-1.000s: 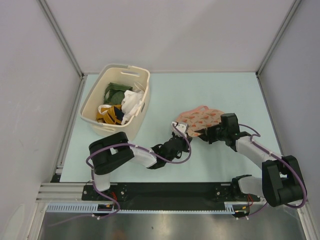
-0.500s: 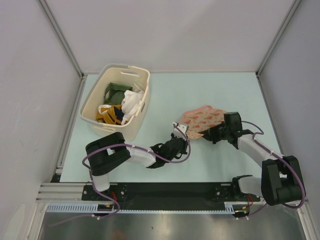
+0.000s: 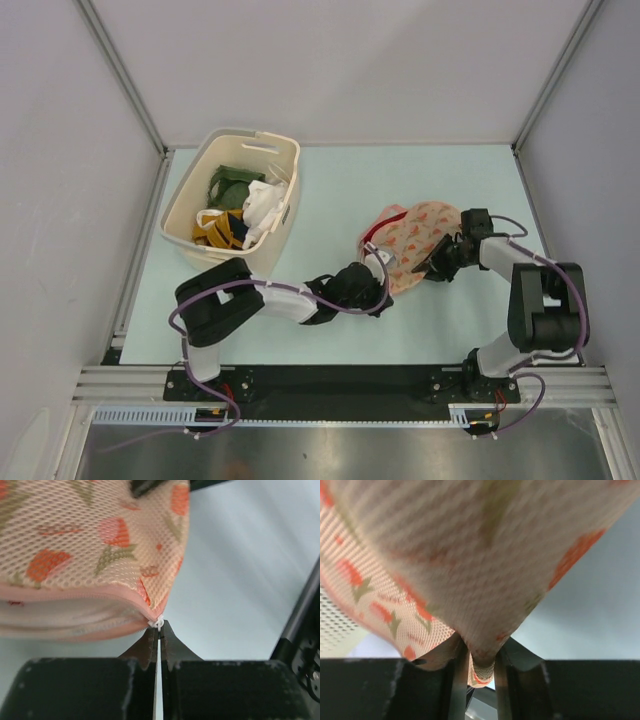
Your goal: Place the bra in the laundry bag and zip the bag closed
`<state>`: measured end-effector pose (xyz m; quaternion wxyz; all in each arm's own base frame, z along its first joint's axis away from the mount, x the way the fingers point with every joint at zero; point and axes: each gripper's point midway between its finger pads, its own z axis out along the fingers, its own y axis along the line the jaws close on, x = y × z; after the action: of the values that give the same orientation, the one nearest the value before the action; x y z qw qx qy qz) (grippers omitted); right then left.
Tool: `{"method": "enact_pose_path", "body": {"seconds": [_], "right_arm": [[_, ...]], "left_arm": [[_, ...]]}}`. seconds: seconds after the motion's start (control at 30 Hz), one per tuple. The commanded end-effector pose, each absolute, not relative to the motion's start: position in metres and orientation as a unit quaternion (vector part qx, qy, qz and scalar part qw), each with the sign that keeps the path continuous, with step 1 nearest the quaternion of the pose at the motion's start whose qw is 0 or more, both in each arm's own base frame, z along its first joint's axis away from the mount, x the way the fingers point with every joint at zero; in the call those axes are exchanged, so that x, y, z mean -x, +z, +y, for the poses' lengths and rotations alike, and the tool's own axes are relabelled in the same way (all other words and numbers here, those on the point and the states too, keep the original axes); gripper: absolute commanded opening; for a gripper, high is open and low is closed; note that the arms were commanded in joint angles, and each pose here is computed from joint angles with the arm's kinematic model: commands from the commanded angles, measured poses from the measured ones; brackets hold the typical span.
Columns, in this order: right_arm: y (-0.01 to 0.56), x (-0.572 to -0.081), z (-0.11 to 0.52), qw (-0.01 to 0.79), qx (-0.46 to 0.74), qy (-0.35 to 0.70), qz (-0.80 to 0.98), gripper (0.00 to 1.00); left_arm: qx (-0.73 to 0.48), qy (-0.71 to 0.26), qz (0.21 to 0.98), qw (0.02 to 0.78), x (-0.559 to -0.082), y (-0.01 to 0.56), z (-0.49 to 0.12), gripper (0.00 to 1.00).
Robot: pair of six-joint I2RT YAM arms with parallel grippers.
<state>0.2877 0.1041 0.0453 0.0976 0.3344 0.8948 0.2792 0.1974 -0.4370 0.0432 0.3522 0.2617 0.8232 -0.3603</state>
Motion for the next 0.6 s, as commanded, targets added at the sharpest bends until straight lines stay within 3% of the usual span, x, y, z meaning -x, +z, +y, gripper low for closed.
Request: {"method": "enact_pose_path", "body": {"seconds": [0.0,0.03,0.17,0.27,0.43,0.57], "right_arm": [[0.027,-0.307,0.093,0.122,-0.239,0.282,0.921,0.31],[0.026,-0.306,0.094,0.117,-0.243,0.290,0.918,0.33],[0.042,-0.294,0.101,0.156,-0.249,0.326,0.899,0.68],[0.043,-0.271,0.109,0.154,-0.277,0.352,0.881,0.77],[0.040,-0.232,0.114,0.158,-0.327,0.371,0.855,0.76],[0.048,-0.241,0.114,0.210,-0.342,0.391,0.828,0.70]], "left_arm": [[-0.295,-0.426,0.815,0.257,-0.158,0.038,-0.452,0.00],[-0.291,-0.430,0.816,0.255,-0.159,0.039,-0.457,0.00],[-0.261,-0.450,0.821,0.235,-0.166,0.040,-0.467,0.00],[-0.238,-0.472,0.818,0.224,-0.169,0.043,-0.474,0.00],[-0.218,-0.501,0.807,0.224,-0.172,0.060,-0.485,0.00],[-0.215,-0.510,0.803,0.219,-0.171,0.065,-0.488,0.00]]}}
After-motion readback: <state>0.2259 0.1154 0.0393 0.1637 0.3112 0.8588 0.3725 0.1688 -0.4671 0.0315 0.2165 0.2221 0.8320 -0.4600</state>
